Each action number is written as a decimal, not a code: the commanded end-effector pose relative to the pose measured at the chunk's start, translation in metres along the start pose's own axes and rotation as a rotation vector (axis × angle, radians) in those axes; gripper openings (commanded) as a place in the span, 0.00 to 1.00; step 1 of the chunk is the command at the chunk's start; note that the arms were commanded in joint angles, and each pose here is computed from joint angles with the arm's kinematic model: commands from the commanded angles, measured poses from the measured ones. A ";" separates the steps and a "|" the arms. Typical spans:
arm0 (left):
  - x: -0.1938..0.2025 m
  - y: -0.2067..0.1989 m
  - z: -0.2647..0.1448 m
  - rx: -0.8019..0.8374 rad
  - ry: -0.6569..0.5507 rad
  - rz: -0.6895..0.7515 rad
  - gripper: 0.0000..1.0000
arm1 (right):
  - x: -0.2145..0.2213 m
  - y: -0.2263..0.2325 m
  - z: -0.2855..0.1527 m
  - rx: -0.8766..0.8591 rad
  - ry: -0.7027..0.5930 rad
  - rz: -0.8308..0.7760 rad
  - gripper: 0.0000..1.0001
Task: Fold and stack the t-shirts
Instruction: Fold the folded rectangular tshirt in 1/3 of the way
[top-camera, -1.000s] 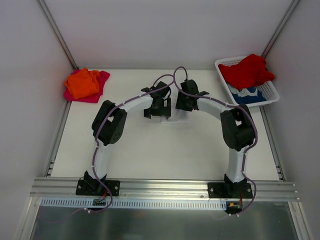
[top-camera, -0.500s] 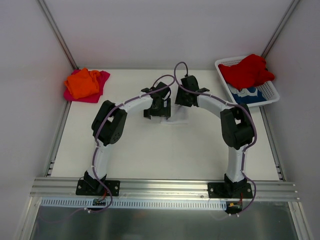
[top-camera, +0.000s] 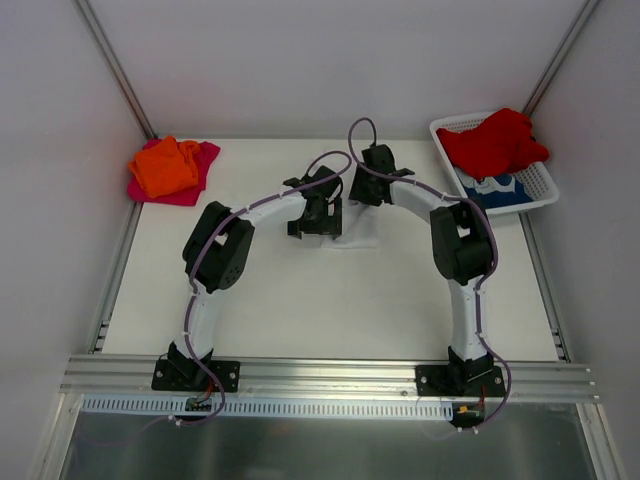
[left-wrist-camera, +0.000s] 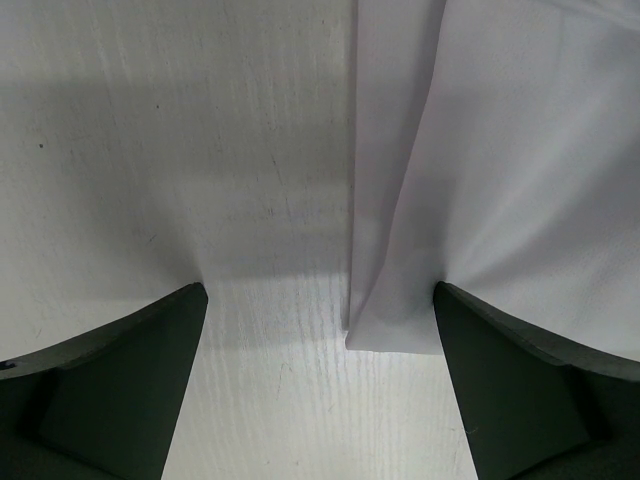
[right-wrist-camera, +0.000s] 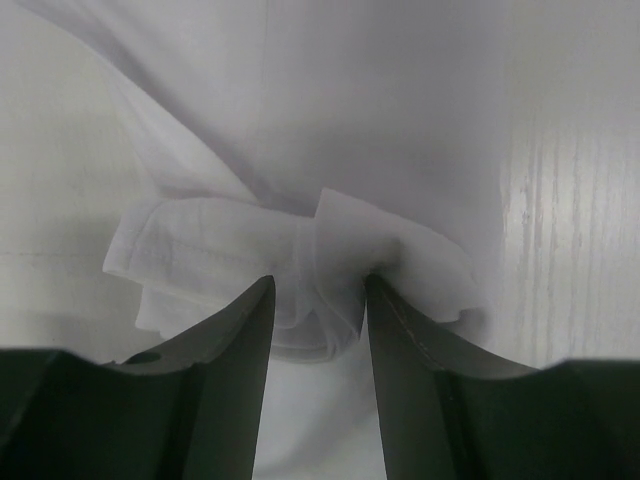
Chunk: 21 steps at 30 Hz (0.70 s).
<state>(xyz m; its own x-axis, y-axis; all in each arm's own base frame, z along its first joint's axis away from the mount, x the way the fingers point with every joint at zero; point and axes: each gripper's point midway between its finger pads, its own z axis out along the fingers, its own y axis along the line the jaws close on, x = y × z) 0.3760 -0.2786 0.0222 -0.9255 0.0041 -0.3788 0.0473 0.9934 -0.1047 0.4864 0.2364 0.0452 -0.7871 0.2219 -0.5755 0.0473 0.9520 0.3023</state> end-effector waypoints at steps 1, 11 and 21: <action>0.023 0.008 -0.006 -0.032 0.063 0.017 0.99 | -0.031 0.001 0.004 -0.016 -0.060 0.042 0.45; 0.026 0.006 -0.005 -0.034 0.067 0.020 0.99 | -0.070 -0.022 0.018 0.012 -0.121 0.096 0.45; 0.027 0.003 -0.007 -0.030 0.064 0.022 0.99 | -0.112 -0.055 0.009 0.049 -0.186 0.138 0.45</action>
<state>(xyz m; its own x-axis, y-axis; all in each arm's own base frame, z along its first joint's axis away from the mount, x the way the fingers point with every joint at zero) 0.3729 -0.2805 0.0218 -0.9236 0.0116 -0.3832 0.0527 0.9939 -0.0968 0.5648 0.1762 0.0574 -0.6955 0.3639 -0.6195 0.1737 0.9218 0.3465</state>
